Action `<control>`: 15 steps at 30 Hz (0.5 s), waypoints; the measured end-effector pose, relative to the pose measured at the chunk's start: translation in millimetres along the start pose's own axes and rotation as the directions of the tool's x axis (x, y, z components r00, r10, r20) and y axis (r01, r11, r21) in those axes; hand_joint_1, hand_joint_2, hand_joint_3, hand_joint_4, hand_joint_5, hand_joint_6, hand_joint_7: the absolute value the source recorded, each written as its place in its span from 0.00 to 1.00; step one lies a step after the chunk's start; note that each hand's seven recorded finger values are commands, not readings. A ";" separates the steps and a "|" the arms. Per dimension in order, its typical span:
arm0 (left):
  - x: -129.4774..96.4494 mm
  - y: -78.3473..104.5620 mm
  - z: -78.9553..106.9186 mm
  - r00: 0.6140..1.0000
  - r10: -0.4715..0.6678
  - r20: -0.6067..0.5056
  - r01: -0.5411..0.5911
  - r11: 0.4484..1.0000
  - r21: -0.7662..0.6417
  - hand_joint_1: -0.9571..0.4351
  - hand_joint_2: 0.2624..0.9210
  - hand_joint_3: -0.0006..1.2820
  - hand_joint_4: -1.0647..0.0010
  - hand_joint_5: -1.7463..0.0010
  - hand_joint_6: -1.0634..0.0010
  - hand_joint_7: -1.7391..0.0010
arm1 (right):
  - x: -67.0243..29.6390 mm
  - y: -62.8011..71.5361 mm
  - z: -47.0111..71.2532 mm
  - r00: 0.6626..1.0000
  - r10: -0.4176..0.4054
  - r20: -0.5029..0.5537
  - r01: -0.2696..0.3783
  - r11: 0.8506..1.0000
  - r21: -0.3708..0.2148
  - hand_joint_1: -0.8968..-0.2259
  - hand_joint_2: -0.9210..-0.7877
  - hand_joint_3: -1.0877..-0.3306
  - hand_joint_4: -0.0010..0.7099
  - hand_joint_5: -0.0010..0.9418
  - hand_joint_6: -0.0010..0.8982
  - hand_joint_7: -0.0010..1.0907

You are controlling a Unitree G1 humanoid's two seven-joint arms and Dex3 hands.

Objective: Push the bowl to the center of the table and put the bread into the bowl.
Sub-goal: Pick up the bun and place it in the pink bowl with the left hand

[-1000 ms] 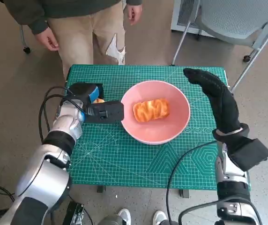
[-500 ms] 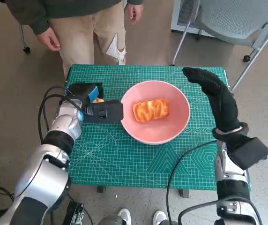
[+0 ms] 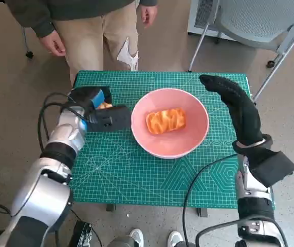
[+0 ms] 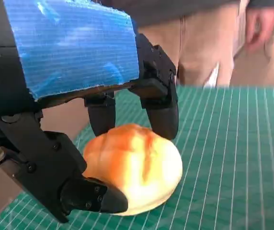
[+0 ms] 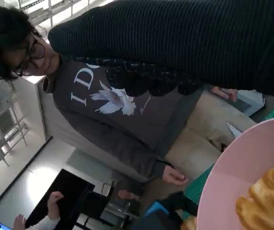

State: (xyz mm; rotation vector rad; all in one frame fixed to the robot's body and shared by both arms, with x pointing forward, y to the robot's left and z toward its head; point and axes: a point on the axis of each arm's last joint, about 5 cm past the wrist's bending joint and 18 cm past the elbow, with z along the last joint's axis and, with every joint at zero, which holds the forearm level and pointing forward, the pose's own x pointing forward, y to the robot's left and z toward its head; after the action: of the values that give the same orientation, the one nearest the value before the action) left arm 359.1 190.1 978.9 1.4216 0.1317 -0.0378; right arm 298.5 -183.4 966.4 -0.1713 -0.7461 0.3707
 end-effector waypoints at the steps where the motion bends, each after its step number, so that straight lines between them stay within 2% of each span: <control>1: 0.3 2.9 0.3 1.000 0.016 0.009 -0.016 1.000 -0.009 0.69 0.85 0.15 0.25 0.33 0.35 0.42 | 0.0 0.0 -0.1 1.000 0.000 0.000 0.000 1.000 0.000 0.29 0.00 0.34 0.28 0.00 0.00 0.45; 8: 0.7 32.5 7.7 0.978 0.179 0.108 -0.169 0.981 -0.095 0.69 0.94 0.06 0.26 0.34 0.35 0.41 | 2.9 0.6 -0.9 1.000 0.003 0.000 -0.003 1.000 0.004 0.28 0.00 0.34 0.28 0.00 0.00 0.45; 15: -8.7 59.5 16.7 0.903 0.365 0.227 -0.334 0.929 -0.161 0.69 0.96 0.04 0.27 0.38 0.35 0.37 | 8.3 2.1 -0.6 1.000 0.010 0.012 -0.010 1.000 0.007 0.28 0.00 0.34 0.28 0.00 0.00 0.45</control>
State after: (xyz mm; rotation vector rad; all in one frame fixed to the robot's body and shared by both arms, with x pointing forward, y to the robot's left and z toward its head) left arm 357.8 182.0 1040.8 1.2909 -0.3313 0.0843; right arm 304.0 -178.3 970.6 -0.1664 -0.7556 0.3844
